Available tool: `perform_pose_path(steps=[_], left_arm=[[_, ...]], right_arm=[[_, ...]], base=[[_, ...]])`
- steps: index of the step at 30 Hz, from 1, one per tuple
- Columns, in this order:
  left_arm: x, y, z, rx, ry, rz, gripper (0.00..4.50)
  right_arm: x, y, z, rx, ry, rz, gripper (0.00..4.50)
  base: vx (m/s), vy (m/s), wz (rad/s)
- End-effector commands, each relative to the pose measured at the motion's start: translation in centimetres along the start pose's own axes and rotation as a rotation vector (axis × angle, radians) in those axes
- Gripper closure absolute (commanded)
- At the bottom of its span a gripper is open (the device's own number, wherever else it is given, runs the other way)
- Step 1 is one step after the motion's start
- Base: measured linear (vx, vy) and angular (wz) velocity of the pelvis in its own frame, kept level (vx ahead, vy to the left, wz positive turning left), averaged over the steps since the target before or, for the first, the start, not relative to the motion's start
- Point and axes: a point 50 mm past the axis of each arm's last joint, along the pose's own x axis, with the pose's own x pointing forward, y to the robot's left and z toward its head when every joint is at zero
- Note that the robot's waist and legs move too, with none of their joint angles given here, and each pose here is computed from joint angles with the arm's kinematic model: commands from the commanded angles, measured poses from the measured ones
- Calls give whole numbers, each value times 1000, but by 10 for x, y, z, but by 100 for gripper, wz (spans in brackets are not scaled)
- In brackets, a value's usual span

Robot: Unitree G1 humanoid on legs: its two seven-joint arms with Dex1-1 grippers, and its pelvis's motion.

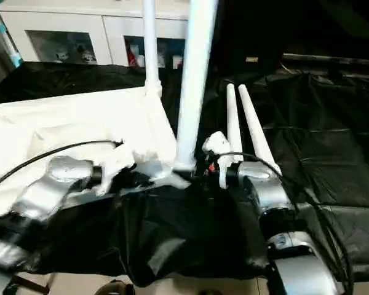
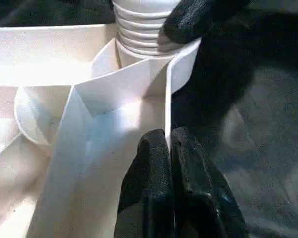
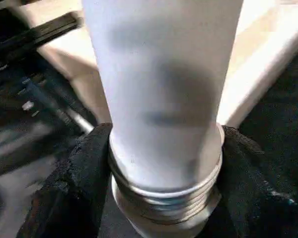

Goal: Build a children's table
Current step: Insert table leg to table base

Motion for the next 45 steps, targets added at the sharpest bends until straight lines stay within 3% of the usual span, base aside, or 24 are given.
perform_pose_path(steps=[1, 6, 11, 13, 15, 19, 24, 29, 34, 42, 43, 45], left_arm=[[10, 18, 15, -61, -35, 213, 450], [32, 17, 27, -138, -43, 291, 450], [47, 12, 36, -134, -47, 295, 450], [48, 12, 36, -129, -48, 291, 450], [48, 12, 36, -124, -47, 291, 450], [45, 12, 34, -97, -51, 259, 450], [26, 5, 23, 1, -82, 78, 450], [11, -1, 16, 50, -73, -25, 450], [6, 0, 12, 58, -59, -28, 450], [3, -7, 15, 94, -61, -79, 450], [3, -7, 16, 96, -62, -80, 450], [0, -8, 16, 104, -57, -88, 450]], right_arm=[[16, 9, -24, 83, 55, -98, 174], [40, 15, -31, 174, 64, -299, 174], [65, 28, -23, 186, 52, -332, 174], [66, 29, -21, 205, 34, -315, 118], [67, 29, -20, 216, 24, -310, 102], [64, 26, -15, 196, 4, -276, 77], [34, 14, -3, 41, -3, -99, 77], [15, 4, 0, -16, 28, -48, 77], [12, 1, 3, -22, 30, -45, 77], [23, 6, 3, -9, 34, -34, 77], [23, 7, 3, -8, 33, -30, 102], [24, 7, 5, -3, 31, -18, 102]], base=[[0, 0, 0], [0, 0, 0], [0, 0, 0], [0, 0, 0], [0, 0, 0], [0, 0, 0], [0, 0, 0], [0, 0, 0], [0, 0, 0], [0, 0, 0], [0, 0, 0], [0, 0, 0]])
